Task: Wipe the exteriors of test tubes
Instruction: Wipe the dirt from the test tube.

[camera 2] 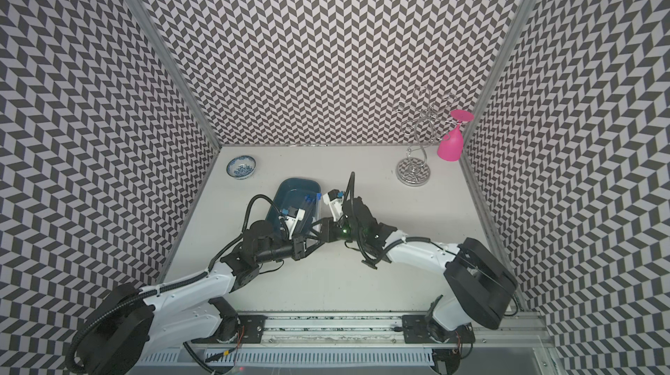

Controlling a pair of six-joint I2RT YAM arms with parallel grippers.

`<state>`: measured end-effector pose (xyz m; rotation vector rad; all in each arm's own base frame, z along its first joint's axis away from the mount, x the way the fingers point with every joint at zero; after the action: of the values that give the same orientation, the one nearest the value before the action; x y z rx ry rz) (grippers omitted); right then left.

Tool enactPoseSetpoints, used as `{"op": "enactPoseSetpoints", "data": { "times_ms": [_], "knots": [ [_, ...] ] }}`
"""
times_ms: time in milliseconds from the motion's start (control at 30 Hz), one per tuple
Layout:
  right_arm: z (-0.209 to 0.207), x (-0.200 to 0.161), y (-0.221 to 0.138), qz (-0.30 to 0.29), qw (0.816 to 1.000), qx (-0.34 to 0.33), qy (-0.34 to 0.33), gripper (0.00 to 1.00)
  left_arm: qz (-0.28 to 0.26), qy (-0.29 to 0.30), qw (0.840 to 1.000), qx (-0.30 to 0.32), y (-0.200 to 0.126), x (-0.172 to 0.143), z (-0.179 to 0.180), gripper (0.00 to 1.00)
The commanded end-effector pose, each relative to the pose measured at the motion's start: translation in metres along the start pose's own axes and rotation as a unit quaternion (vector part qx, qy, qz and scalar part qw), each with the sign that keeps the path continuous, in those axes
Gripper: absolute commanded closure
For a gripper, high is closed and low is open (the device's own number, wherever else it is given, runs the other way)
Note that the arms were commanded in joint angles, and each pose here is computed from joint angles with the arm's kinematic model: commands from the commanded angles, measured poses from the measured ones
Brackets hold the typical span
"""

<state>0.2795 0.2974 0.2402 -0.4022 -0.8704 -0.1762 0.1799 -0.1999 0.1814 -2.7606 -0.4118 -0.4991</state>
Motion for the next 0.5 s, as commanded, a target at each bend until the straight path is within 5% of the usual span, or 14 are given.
{"op": "enactPoseSetpoints", "data": {
  "times_ms": [0,233,467],
  "knots": [
    [-0.001,-0.046,-0.003,0.036,0.998,-0.054,0.008,0.81,-0.020,0.062,0.996,-0.062,-0.001,0.015,-0.031,0.83],
    [0.006,-0.085,-0.015,0.052,0.995,-0.081,0.040,0.79,-0.019,0.056,0.996,-0.061,0.002,0.015,-0.028,0.83],
    [0.012,-0.070,-0.010,0.046,0.995,-0.082,0.016,0.85,-0.017,0.057,0.996,-0.060,0.000,0.013,-0.027,0.83]
  ]
}}
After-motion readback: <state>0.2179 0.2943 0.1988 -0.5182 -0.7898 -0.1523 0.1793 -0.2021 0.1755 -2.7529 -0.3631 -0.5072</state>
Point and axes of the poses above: each gripper's point midway between its finger pads, its own y axis out along the fingers, its own z axis along the line the jaws close on, x = y × z, the point moved 8 cm from there along -y, back along the fingers, and after that the axes turned 14 degrees about -y, right-handed, at the moved point
